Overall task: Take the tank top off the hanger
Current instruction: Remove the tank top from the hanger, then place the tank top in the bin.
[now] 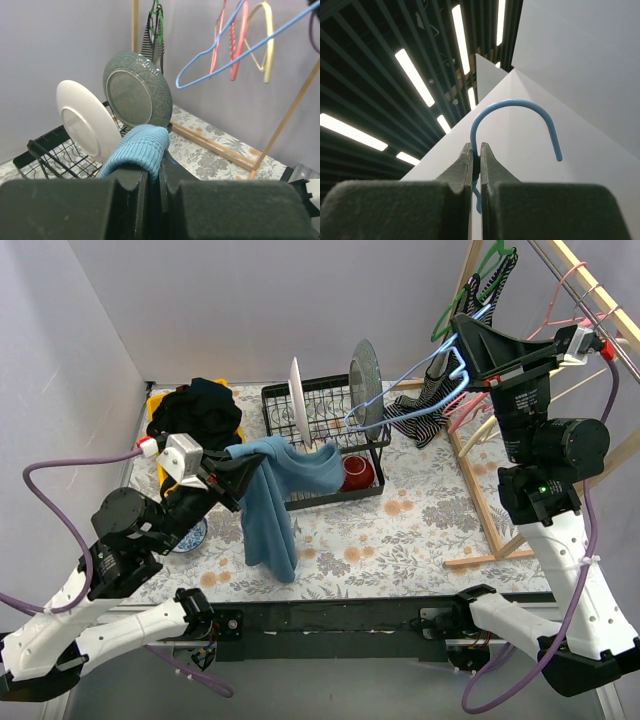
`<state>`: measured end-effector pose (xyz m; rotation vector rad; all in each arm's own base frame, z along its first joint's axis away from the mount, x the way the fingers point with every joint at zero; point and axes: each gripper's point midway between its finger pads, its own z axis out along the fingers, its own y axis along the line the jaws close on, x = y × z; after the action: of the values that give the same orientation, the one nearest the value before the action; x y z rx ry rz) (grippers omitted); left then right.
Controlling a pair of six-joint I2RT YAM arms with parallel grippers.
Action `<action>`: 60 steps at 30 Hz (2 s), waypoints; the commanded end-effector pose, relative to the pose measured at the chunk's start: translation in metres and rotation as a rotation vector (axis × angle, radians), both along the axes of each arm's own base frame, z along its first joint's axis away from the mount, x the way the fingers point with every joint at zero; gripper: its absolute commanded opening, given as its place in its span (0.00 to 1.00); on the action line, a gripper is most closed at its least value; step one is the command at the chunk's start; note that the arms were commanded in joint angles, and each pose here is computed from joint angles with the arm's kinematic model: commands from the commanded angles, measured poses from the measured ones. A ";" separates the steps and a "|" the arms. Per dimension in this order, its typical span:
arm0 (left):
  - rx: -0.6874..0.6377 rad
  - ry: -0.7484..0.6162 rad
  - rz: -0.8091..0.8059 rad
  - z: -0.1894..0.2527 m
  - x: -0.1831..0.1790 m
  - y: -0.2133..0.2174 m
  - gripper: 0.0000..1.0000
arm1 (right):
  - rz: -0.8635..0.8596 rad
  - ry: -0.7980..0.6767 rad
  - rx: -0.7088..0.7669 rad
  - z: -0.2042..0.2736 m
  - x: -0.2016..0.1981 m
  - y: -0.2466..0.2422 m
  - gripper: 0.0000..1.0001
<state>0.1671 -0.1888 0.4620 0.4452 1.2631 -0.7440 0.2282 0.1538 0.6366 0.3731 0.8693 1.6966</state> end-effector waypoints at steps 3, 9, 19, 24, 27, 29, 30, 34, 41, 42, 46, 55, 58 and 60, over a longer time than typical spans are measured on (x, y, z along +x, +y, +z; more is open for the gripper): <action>0.010 -0.014 0.122 0.010 0.014 0.017 0.00 | 0.083 -0.077 -0.011 0.023 -0.036 0.001 0.01; -0.055 -0.071 0.134 0.048 0.004 0.035 0.00 | -0.056 -0.158 -0.070 0.025 -0.052 -0.014 0.01; 0.023 -0.257 0.552 0.107 0.036 0.094 0.00 | -0.108 -0.127 -0.118 -0.004 -0.047 -0.016 0.01; 0.100 -0.332 0.781 0.127 0.047 0.121 0.00 | -0.137 -0.124 -0.135 -0.009 -0.045 -0.018 0.01; 0.120 -0.373 0.818 0.128 0.053 0.115 0.00 | -0.150 -0.131 -0.138 -0.010 -0.046 -0.020 0.01; 0.112 -0.360 0.788 0.124 0.058 0.104 0.00 | -0.156 -0.133 -0.142 -0.012 -0.047 -0.021 0.01; 0.134 -0.349 0.792 0.119 0.064 0.097 0.00 | -0.159 -0.131 -0.141 -0.013 -0.047 -0.021 0.01; 0.187 -0.319 0.846 0.106 0.083 0.088 0.00 | -0.169 -0.128 -0.156 -0.017 -0.047 -0.021 0.01; 0.253 -0.048 0.968 0.061 0.188 0.151 0.00 | -0.227 -0.141 -0.188 -0.020 -0.053 -0.028 0.01; 0.228 -0.010 1.003 0.056 0.196 0.162 0.00 | -0.239 -0.143 -0.187 -0.020 -0.055 -0.031 0.01; 0.162 0.040 1.187 0.050 0.216 0.225 0.00 | -0.252 -0.139 -0.208 -0.023 -0.055 -0.031 0.01; 0.179 0.114 1.132 0.020 0.264 0.232 0.00 | -0.297 -0.132 -0.226 -0.029 -0.051 -0.036 0.01; 0.176 0.177 1.032 -0.012 0.275 0.215 0.00 | -0.316 -0.127 -0.226 -0.033 -0.049 -0.038 0.01; 0.139 0.251 0.952 -0.048 0.276 0.202 0.00 | -0.326 -0.122 -0.232 -0.037 -0.048 -0.039 0.01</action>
<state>0.4425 0.0406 0.4447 -0.1946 1.5237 0.3117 0.1870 0.1290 0.5908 0.2173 0.9262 1.3353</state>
